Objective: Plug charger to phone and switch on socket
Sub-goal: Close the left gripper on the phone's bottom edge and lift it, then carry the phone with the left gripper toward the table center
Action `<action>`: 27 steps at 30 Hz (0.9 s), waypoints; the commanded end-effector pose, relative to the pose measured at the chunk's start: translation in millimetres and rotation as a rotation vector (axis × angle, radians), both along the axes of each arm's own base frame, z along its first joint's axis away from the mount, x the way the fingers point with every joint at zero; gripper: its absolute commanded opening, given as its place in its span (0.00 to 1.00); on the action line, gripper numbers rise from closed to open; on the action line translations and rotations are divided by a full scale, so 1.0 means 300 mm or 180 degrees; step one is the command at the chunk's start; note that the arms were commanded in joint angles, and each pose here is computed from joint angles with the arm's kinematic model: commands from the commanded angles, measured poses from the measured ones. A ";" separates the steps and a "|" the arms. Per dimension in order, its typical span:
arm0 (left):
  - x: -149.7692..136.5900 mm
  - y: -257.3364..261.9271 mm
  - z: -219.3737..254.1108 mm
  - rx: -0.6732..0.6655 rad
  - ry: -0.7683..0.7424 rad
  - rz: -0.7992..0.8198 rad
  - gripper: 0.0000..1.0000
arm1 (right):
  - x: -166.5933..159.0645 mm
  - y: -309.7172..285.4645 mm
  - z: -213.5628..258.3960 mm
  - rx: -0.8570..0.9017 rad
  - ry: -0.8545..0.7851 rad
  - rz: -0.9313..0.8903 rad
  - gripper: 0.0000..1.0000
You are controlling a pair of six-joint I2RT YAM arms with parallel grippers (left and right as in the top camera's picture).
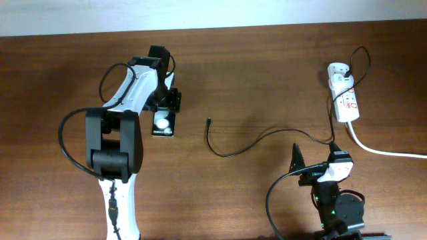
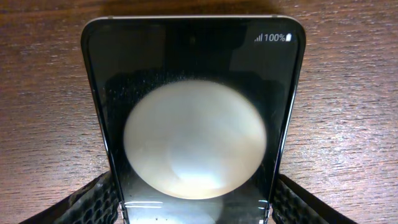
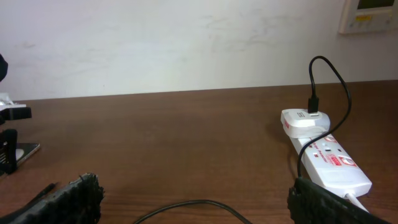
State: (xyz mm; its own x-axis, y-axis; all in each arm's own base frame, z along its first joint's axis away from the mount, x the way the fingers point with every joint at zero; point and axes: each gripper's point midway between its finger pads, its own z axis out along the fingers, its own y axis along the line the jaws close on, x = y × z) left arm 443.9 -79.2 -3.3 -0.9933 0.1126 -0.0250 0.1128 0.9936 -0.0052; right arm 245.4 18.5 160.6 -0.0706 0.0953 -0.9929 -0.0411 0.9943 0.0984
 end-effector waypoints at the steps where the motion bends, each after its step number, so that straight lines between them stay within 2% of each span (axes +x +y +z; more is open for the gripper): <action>1: -0.139 -0.009 -0.189 -0.0124 0.0610 0.0074 0.64 | 0.000 -0.012 -0.009 -0.0003 0.0011 -0.0055 0.99; 6: -0.138 -0.006 -0.174 -0.0104 0.0632 0.0075 0.60 | 0.000 -0.012 -0.009 -0.0003 0.0011 -0.0055 0.99; 27: -0.088 -0.015 -0.170 -0.0136 0.0450 0.0069 0.63 | 0.000 -0.012 -0.009 -0.0003 0.0011 -0.0055 0.99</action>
State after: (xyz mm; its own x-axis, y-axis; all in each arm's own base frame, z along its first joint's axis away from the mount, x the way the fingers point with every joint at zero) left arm 445.1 -79.7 -2.2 -0.9937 0.1084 -0.0266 0.1087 0.9940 -0.0088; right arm 245.4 18.5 160.6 -0.0706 0.0949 -0.9930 -0.0411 0.9943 0.0980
